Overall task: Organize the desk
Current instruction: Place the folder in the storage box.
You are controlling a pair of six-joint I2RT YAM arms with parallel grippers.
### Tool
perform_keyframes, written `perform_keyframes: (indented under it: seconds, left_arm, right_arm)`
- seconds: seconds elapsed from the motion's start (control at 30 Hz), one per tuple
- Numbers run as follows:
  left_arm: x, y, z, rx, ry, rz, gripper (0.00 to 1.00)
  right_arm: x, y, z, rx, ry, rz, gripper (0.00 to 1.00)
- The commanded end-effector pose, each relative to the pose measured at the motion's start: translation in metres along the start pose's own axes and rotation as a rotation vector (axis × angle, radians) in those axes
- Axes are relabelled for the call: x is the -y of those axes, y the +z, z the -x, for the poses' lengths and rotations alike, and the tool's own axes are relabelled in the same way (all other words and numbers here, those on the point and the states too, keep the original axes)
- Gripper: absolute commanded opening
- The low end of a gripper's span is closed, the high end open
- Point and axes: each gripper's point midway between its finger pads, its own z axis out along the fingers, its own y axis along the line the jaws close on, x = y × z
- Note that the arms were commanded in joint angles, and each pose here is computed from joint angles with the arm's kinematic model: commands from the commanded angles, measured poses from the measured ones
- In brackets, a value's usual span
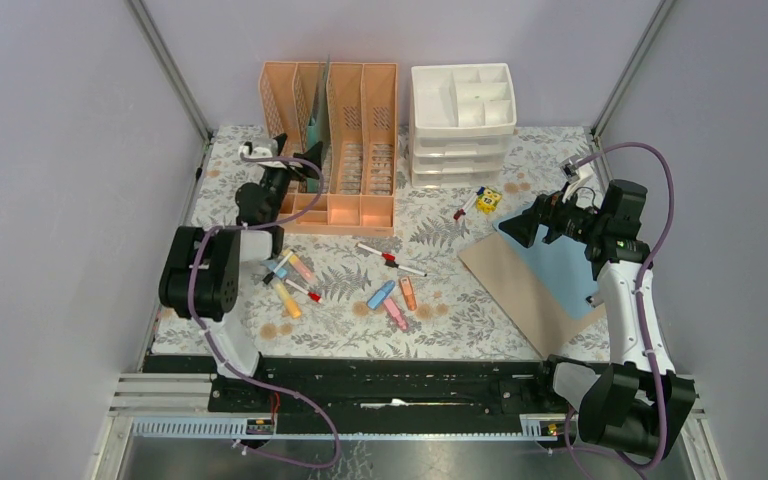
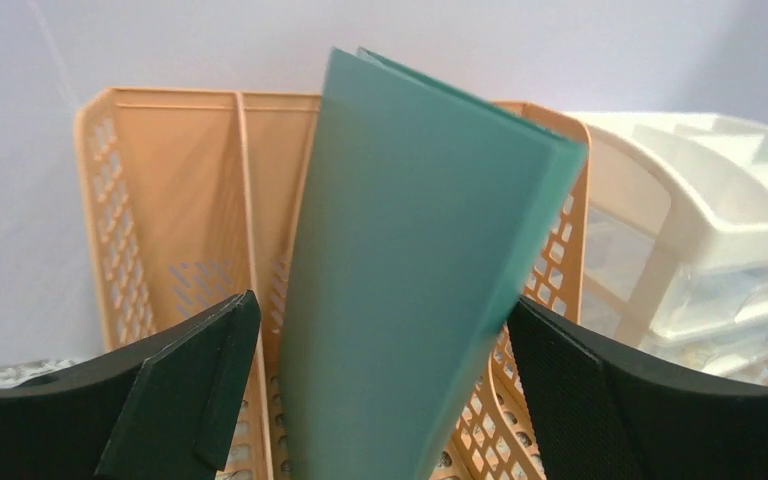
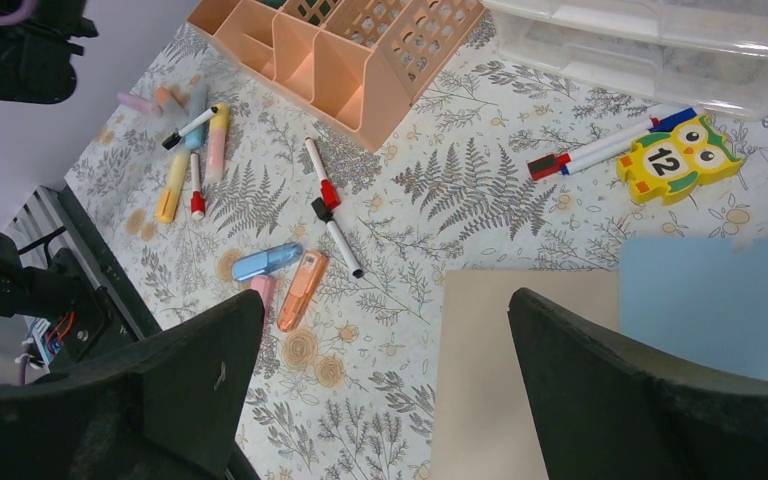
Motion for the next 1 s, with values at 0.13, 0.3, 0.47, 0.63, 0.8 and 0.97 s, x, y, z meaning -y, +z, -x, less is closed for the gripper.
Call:
perform_keyframes:
  seconds: [0.13,0.3,0.47,0.63,0.8,0.97]
  left_arm:
    - [-0.005,-0.022,0.078,-0.008,-0.212,0.191,0.99]
    - [0.021,-0.051,0.071,-0.17,-0.43,0.185,0.99]
    - [0.067,-0.082,0.063,-0.295,-0.616,0.043,0.99]
    - [0.107,-0.113,0.06,-0.379,-0.715,-0.091,0.99]
    - [0.165,-0.137,0.062,-0.446,-0.702,-0.223,0.99]
    - [0.229,-0.155,0.059,-0.509,-0.686,-0.351,0.99]
  right_arm:
    - [0.0,-0.004,0.008,0.019,-0.078,-0.011,1.0]
    - [0.004,-0.006,0.006,0.006,-0.101,-0.04,1.0]
    - [0.009,-0.006,0.004,-0.012,-0.11,-0.06,1.0]
    - [0.01,-0.007,0.005,-0.009,-0.11,-0.064,1.0]
    - [0.01,-0.008,0.005,-0.007,-0.111,-0.067,1.0]
    - [0.017,-0.01,0.001,-0.022,-0.139,-0.103,1.0]
